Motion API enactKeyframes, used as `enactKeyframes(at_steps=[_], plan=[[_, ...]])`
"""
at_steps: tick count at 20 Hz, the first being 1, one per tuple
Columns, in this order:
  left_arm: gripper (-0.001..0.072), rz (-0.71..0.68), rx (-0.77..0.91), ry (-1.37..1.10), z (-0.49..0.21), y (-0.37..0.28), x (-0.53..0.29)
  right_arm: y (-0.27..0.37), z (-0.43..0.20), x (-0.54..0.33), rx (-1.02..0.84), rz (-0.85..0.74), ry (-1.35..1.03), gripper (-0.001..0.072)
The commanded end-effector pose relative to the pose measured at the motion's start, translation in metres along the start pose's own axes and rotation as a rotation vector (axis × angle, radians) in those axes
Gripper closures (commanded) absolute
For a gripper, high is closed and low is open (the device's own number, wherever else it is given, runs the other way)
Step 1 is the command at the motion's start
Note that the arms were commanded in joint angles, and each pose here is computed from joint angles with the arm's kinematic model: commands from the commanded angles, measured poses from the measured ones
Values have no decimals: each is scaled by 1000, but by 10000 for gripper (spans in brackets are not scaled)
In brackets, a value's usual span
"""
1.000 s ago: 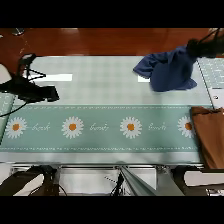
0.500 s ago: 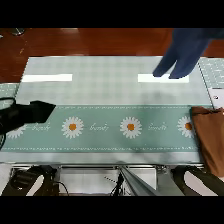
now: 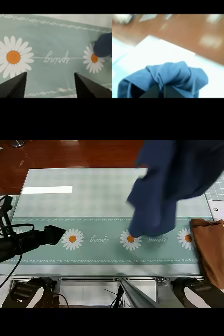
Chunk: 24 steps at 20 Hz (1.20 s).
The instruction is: Fold the shirts.
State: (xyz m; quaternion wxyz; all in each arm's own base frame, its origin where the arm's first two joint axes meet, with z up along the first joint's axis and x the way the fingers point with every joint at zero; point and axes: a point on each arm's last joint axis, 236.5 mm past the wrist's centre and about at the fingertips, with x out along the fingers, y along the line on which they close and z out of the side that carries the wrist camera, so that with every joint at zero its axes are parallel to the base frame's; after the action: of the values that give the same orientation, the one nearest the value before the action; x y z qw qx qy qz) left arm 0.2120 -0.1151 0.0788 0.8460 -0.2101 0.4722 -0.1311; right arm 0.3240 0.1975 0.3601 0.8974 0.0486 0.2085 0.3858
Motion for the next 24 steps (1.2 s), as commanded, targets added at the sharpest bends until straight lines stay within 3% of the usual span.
enactKeyframes(at_steps=[1,6,7,8,9,13,16,18,20,24], plan=[[4,17,10,68,-12,6,9,39,-99,91,63,88,216,696],[4,45,0,139,-24,17,24,81,-249,216,263,146,525,694],[4,52,-6,155,-28,20,28,83,-270,232,298,140,559,621],[4,58,-13,172,-32,23,32,78,-285,242,369,110,589,273],[4,64,-18,186,-36,26,34,72,-289,245,407,99,602,73],[4,69,-3,190,-36,28,35,-15,-228,191,397,17,587,82],[3,82,-8,186,-29,29,24,-148,-185,72,407,-301,501,83],[3,67,-52,277,-56,31,31,-213,-204,-17,498,-550,461,84],[3,-7,-154,382,-100,27,56,-236,-253,-66,687,-670,364,95],[3,-202,-388,326,-124,7,103,-197,-365,-49,992,-595,295,96]])
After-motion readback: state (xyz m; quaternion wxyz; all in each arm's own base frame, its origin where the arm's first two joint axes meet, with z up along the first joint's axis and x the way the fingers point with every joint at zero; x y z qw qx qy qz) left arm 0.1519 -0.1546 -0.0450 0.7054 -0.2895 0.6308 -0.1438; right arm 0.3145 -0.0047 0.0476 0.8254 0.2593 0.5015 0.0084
